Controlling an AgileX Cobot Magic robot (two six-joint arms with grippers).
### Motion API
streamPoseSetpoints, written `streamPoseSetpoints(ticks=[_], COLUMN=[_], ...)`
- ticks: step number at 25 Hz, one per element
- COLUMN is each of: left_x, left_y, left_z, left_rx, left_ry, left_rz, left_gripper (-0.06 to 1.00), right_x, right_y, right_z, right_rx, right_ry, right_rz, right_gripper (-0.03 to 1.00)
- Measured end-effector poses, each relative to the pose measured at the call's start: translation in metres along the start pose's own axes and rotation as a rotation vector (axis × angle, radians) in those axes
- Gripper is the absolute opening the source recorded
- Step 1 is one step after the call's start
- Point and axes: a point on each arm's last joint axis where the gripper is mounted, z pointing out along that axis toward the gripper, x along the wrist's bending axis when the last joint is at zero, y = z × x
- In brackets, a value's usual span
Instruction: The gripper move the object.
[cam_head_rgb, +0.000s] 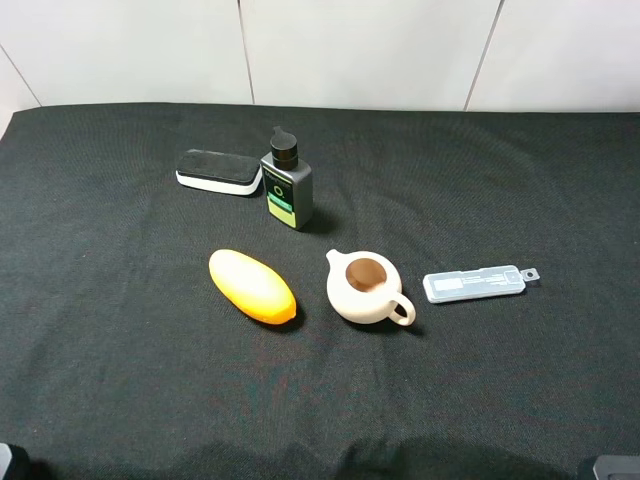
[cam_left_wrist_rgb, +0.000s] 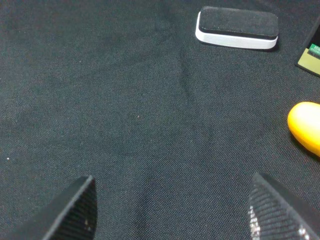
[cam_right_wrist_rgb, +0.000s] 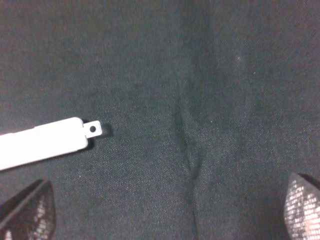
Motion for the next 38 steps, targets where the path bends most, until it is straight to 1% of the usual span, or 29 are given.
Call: streamPoseSetpoints(ticks=[7, 13, 18, 24, 34, 38], left_x=[0.0, 0.0, 0.0, 0.0, 0.0, 0.0], left_y=[0.0, 0.0, 0.0, 0.0, 0.0, 0.0], left_z=[0.0, 0.0, 0.0, 0.0, 0.0, 0.0], left_rx=[0.0, 0.0, 0.0, 0.0, 0.0, 0.0], left_ry=[0.0, 0.0, 0.0, 0.0, 0.0, 0.0], left_rz=[0.0, 0.0, 0.0, 0.0, 0.0, 0.0], left_gripper=[0.68, 0.68, 0.68, 0.68, 0.68, 0.68], right_x=[0.005, 0.008, 0.012, 0.012, 0.007, 0.007], right_y=[-0.056, -0.089, -0.113, -0.133, -0.157, -0.161], right_z=[-0.013, -0.02, -0.027, -0.031, -0.046, -0.048], right_rx=[-0.215, -0.326, -0.377, -0.463, -0.645, -0.668], right_ry=[-0.004, 0.005, 0.03, 0.053, 0.039, 0.037], right_rz=[0.001, 0.002, -0.048, -0.073, -0.065, -0.066], right_gripper=[0.69, 0.69, 0.69, 0.69, 0.69, 0.69])
